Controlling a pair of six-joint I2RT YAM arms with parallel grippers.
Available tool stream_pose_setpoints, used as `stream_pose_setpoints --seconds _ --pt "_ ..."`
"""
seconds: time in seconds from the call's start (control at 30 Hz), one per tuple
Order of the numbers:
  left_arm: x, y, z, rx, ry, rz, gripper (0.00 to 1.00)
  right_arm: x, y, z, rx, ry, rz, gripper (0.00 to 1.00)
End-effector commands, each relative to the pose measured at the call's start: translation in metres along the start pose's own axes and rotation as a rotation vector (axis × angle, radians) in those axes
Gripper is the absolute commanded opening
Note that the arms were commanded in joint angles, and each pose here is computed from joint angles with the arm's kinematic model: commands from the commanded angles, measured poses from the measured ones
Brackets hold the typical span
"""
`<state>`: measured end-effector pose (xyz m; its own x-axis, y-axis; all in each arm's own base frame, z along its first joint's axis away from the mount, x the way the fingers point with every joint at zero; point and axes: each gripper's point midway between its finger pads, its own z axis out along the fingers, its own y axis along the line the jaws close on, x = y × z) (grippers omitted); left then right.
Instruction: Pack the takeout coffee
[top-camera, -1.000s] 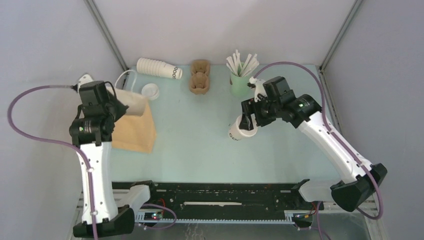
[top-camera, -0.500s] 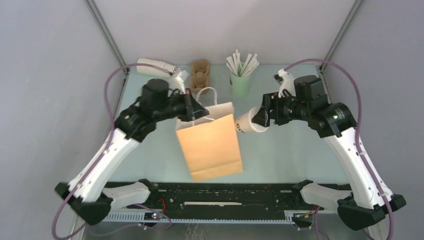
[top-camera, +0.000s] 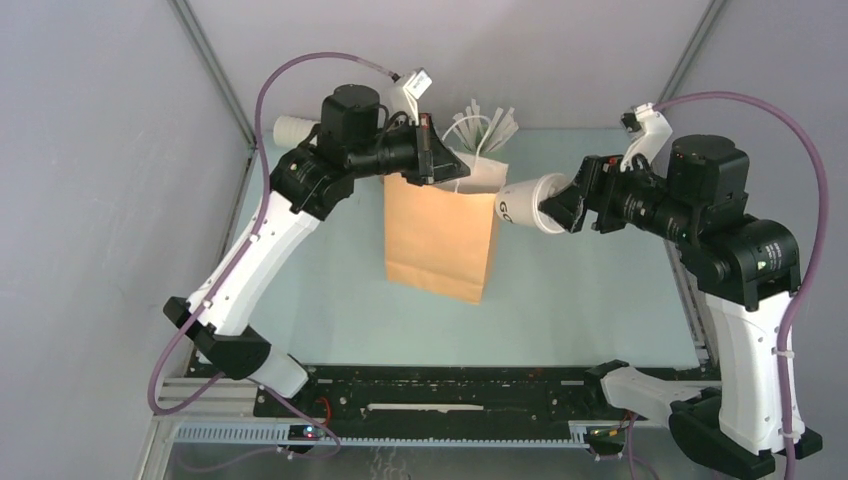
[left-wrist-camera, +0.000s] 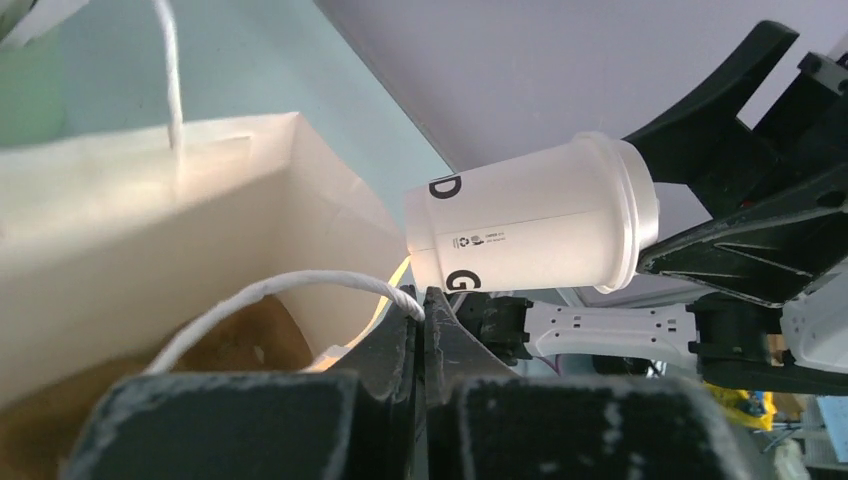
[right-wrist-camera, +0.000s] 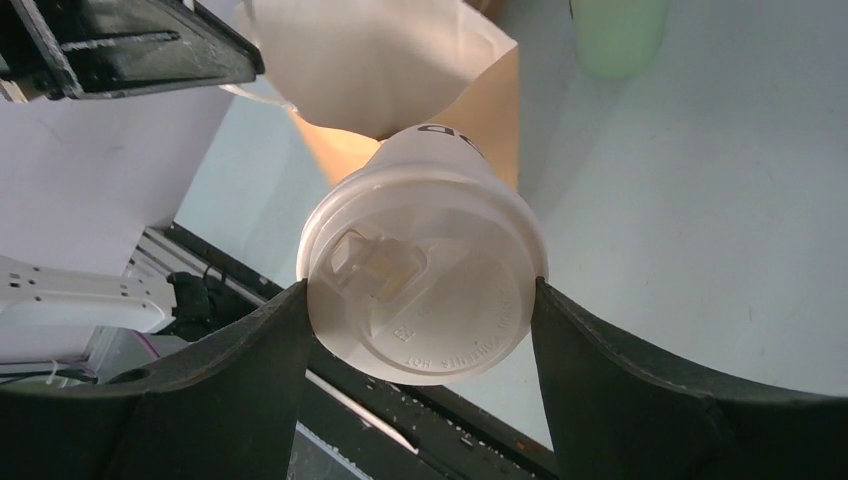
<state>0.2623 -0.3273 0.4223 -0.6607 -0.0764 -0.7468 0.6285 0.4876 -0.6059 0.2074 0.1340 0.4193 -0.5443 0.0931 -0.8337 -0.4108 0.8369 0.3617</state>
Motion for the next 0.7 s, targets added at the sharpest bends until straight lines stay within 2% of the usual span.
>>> stream_pose_setpoints --seconds 0.0,0.2,0.33,0.47,0.5,0.6,0.67 --pt "-0.007 -0.019 -0.002 0.06 0.013 0.081 0.0 -0.017 0.008 0.002 -0.023 -0.02 0.024 0.59" --pt "0.034 0.015 -0.004 -0.035 0.039 0.028 0.0 -0.031 0.017 0.009 -0.047 -0.028 0.064 0.54" --pt "0.075 0.048 -0.007 -0.119 0.067 -0.058 0.0 -0.03 0.028 0.015 -0.071 0.0 0.063 0.54" --pt "0.095 0.058 -0.019 -0.154 0.051 -0.122 0.01 -0.025 0.032 0.02 -0.071 0.026 0.05 0.55" --pt "0.098 0.057 -0.023 -0.155 0.054 -0.128 0.08 -0.024 0.032 0.021 -0.071 0.029 0.046 0.55" --pt "0.088 0.047 -0.04 -0.172 0.041 -0.113 0.47 -0.023 0.031 0.021 -0.062 0.032 0.04 0.55" --pt "0.075 0.043 -0.054 -0.204 0.01 -0.078 0.66 -0.024 0.03 0.02 -0.057 0.026 0.037 0.56"
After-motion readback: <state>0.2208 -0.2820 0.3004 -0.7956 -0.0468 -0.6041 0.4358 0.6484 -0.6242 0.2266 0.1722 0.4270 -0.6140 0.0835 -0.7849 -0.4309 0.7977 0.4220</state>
